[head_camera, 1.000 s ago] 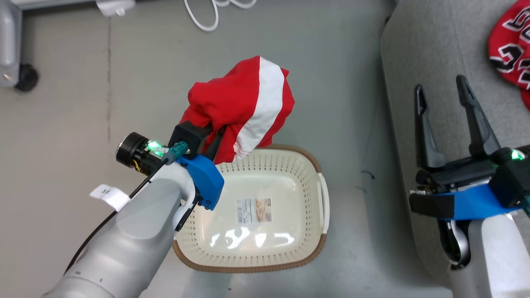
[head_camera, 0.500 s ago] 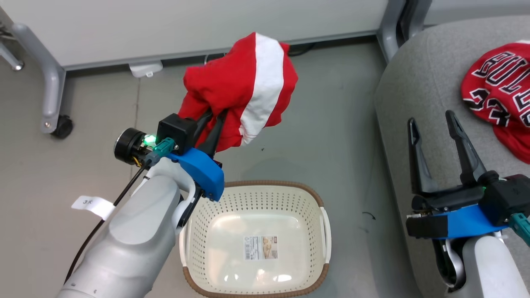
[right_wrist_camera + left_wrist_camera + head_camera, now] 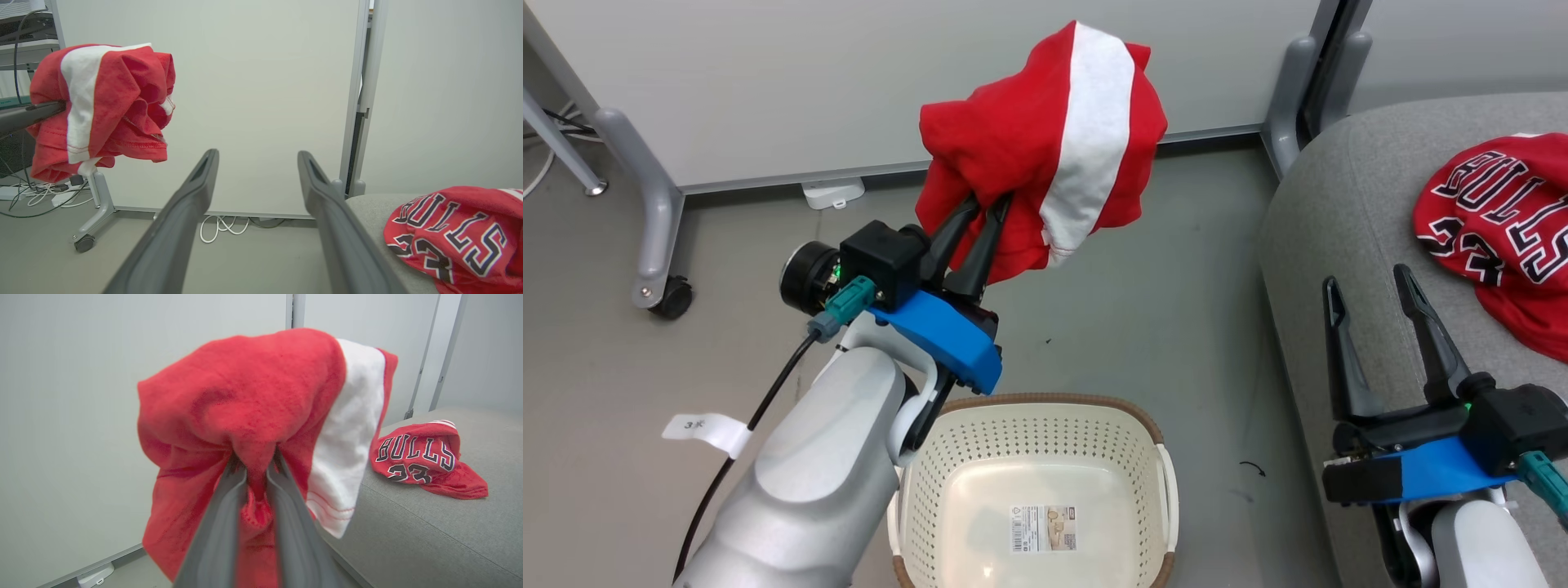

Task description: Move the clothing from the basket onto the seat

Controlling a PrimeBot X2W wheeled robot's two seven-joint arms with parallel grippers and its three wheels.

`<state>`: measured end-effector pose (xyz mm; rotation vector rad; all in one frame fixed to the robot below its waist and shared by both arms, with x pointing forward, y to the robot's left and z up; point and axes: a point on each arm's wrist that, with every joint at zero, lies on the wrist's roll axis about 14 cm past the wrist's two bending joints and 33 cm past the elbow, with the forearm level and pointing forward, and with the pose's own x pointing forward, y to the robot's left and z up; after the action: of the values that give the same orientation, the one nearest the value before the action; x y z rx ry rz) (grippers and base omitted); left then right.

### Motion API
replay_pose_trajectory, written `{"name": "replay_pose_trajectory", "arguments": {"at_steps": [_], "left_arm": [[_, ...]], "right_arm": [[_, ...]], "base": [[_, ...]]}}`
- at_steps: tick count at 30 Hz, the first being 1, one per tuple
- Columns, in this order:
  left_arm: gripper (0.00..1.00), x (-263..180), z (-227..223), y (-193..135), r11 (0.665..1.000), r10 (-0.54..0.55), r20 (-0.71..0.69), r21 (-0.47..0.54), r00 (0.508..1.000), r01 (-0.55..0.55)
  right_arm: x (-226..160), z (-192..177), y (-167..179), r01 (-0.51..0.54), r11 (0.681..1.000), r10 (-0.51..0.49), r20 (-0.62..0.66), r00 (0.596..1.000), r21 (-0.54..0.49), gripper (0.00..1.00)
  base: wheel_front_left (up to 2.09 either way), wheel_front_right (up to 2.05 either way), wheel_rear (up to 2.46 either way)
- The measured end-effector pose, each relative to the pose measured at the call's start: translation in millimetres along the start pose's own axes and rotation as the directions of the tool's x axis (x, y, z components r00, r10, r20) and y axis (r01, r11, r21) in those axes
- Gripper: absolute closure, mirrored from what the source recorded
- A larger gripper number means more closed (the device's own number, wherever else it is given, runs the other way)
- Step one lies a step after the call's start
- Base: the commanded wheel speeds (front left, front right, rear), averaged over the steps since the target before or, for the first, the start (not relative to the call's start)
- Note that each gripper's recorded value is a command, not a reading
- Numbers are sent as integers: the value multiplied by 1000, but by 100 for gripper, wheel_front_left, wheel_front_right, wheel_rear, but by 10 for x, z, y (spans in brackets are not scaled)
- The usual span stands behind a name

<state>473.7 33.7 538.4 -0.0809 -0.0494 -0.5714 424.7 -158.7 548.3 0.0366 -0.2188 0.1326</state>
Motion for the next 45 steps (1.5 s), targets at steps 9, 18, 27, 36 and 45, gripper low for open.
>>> {"name": "replay_pose_trajectory", "arguments": {"at_steps": [9, 18, 27, 36, 45], "left_arm": [[100, -73, 98, -230, 999, -37, 43, -16, 998, 37], [100, -131, 162, -365, 998, -61, 67, -14, 996, 62], [100, -162, 172, -412, 997, -73, 71, -2, 995, 73], [100, -130, 156, -463, 996, -89, 71, 0, 994, 89], [100, -139, 144, -466, 996, -91, 67, 3, 994, 91]], "right_arm": [[-47, 20, 90, -20, 1000, 20, 1, 1000, 22, 0], [-59, 13, 281, -69, 996, 69, 0, 998, 64, 0], [-102, -75, 780, -197, 968, 202, -21, 979, 155, 0], [81, -79, 1234, -324, 923, 332, -6, 943, 210, 0], [328, -92, 1384, -363, 904, 372, 2, 928, 225, 0]], "base": [[0, 0, 0], [0, 0, 0], [0, 0, 0], [0, 0, 0], [0, 0, 0]]}}
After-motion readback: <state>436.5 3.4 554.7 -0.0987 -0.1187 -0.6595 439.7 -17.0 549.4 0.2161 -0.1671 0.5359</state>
